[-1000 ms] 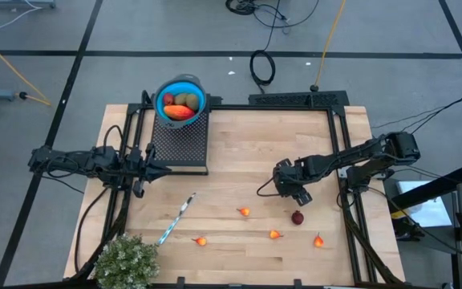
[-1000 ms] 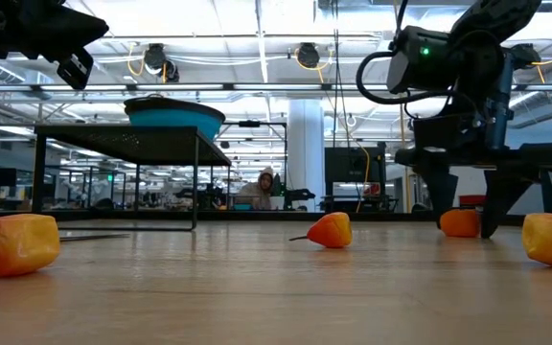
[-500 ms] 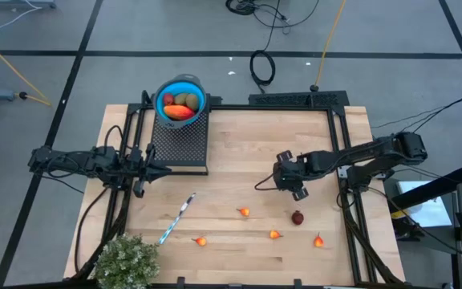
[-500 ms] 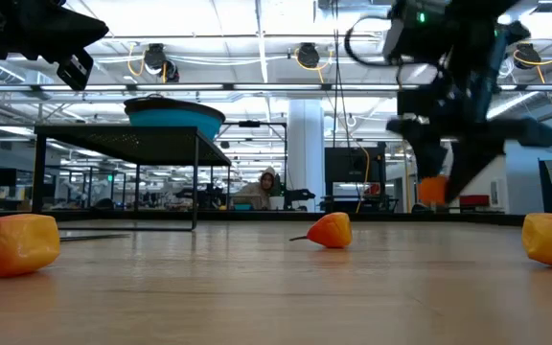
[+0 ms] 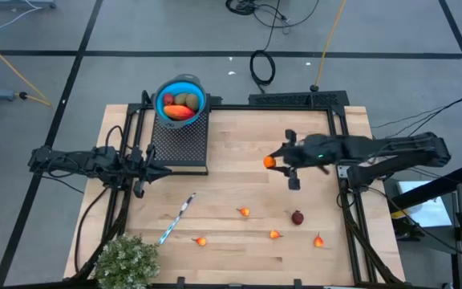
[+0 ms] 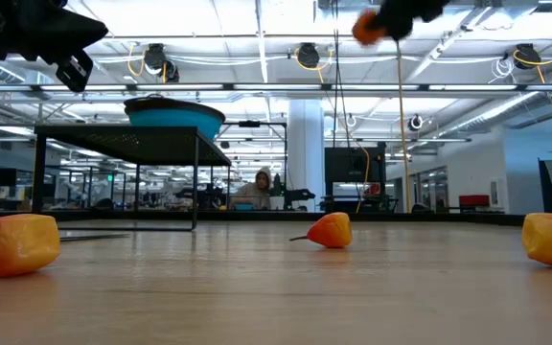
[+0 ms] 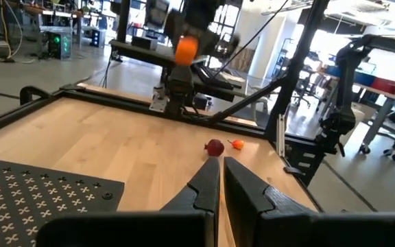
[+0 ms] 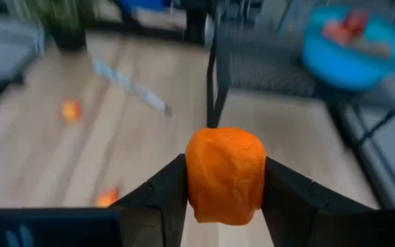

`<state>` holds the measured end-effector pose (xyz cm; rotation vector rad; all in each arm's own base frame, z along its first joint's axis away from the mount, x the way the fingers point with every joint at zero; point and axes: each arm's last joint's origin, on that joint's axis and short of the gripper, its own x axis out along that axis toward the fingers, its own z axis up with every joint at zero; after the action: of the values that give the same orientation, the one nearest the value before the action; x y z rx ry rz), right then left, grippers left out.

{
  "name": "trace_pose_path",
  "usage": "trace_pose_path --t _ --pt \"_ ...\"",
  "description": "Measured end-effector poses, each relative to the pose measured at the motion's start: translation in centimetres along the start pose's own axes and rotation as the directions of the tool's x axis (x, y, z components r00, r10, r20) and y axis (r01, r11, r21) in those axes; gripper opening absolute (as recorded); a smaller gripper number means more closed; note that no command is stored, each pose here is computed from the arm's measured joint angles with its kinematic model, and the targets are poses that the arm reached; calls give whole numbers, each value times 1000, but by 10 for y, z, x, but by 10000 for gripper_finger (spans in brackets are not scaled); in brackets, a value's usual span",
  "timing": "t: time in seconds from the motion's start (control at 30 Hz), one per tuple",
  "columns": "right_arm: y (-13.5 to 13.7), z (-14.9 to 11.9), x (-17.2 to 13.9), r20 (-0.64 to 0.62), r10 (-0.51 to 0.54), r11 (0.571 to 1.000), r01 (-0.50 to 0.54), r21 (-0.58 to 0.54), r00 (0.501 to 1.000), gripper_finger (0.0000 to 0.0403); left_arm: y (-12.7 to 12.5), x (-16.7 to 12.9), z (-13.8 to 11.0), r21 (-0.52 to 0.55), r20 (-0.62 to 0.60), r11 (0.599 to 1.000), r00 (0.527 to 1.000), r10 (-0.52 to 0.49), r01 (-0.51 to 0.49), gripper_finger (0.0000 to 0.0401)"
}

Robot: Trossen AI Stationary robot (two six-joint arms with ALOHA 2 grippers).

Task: Pick & Place Fruit
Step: Put the orange into the blue strainer bowl on the shelf

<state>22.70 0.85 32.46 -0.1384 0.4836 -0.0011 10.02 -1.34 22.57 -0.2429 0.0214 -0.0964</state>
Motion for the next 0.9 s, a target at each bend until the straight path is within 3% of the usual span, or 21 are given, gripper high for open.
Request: trace_pose_path --t 0.2,0.47,0.57,0.7,0.9 --pt "-4 22 -26 258 -14 1000 9 18 966 145 1 0 -2 7 -20 1000 1000 6 -6 19" --pt "-4 46 -41 522 79 997 -79 -23 849 144 1 0 -3 8 -34 1000 999 12 -11 19" --pt "-3 52 -44 581 145 986 -166 -18 801 143 1 0 -3 8 -33 1000 999 11 -11 19" --pt "1 57 -46 625 284 939 -343 -27 727 146 1 0 -3 7 -32 1000 999 11 -11 19" --pt "5 63 -51 657 466 824 -561 -78 593 141 1 0 -2 6 -24 1000 1000 9 -9 19"
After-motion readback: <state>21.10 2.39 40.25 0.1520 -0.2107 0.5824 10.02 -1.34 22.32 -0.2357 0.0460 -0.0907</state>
